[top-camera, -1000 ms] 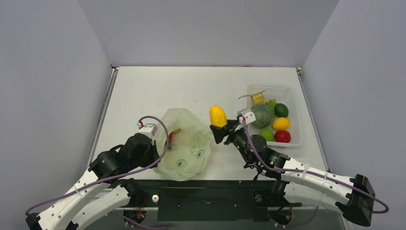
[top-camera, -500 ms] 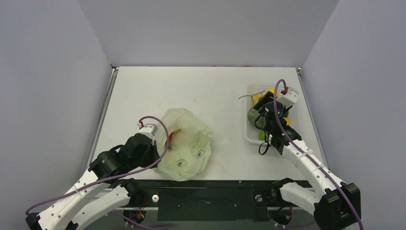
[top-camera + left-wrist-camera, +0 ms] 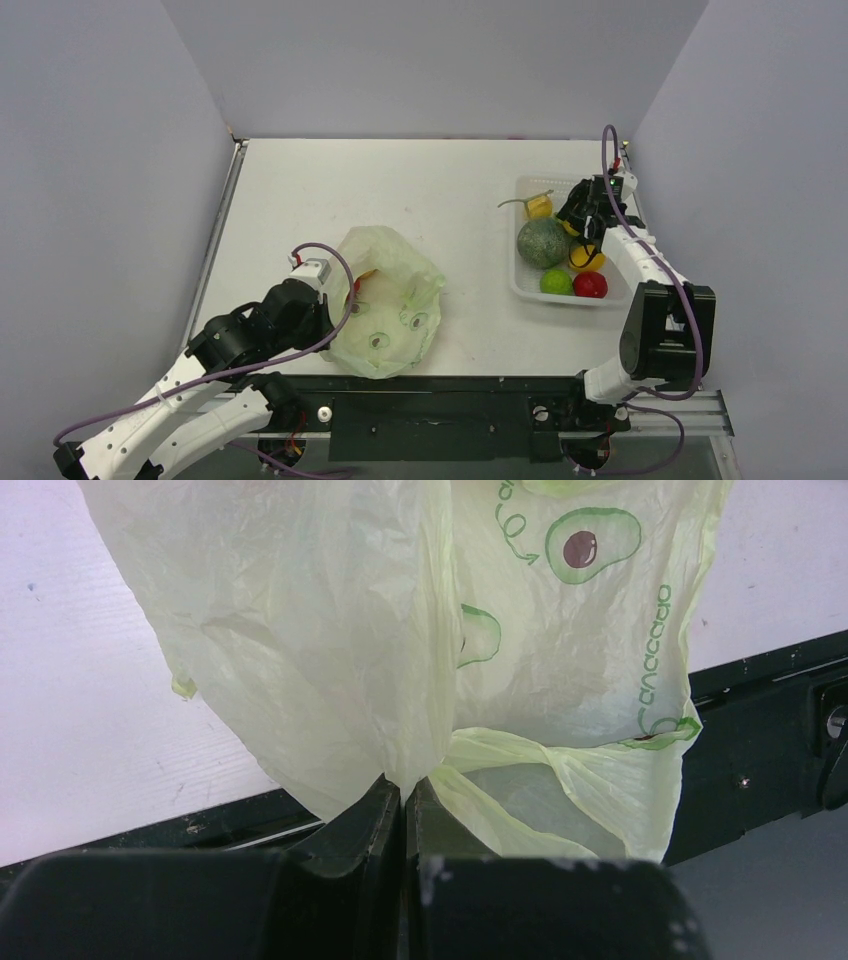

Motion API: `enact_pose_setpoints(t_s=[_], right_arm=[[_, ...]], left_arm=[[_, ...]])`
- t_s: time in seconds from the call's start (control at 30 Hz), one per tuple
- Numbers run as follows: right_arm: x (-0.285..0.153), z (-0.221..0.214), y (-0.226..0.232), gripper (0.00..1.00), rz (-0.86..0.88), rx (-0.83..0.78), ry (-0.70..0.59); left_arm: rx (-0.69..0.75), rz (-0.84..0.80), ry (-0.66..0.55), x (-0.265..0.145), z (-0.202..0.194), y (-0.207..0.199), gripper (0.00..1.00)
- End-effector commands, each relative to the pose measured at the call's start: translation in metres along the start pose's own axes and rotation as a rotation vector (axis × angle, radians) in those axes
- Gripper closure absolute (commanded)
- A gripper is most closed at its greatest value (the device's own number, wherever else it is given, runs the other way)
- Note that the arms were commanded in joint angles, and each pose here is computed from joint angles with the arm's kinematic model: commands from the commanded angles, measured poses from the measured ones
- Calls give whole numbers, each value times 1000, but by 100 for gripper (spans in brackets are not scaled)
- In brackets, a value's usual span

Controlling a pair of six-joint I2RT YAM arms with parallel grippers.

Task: Take the fake fruits out of the plastic bag
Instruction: Place the fake fruit in the bin.

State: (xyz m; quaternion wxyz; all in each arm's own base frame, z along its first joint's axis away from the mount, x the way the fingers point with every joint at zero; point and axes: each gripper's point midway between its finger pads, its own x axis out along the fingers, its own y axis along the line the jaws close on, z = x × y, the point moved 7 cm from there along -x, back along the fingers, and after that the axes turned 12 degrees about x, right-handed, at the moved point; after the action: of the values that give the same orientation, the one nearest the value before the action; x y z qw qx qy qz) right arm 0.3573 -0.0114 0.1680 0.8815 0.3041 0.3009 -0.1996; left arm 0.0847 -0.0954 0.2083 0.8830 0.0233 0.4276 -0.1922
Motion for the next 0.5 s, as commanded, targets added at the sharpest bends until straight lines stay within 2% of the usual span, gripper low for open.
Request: enact_pose_setpoints(t_s=[0.0,0.13,0.27,0.47], right_arm=[[4,4,5,54,48,-26,28],[5,6,2,35,32,-17,-2],[-2,8,-3,22,22,-6,-53],[-23,14,-3,17,53,-4,-122]], left_arm=[[4,-17,-47,-3,7,-2,100],[10,-20,-51,-3,8,-3,100],[13,-20,-61,-4,8,-2,100],[22,-22,-66,-5,9,-3,100]])
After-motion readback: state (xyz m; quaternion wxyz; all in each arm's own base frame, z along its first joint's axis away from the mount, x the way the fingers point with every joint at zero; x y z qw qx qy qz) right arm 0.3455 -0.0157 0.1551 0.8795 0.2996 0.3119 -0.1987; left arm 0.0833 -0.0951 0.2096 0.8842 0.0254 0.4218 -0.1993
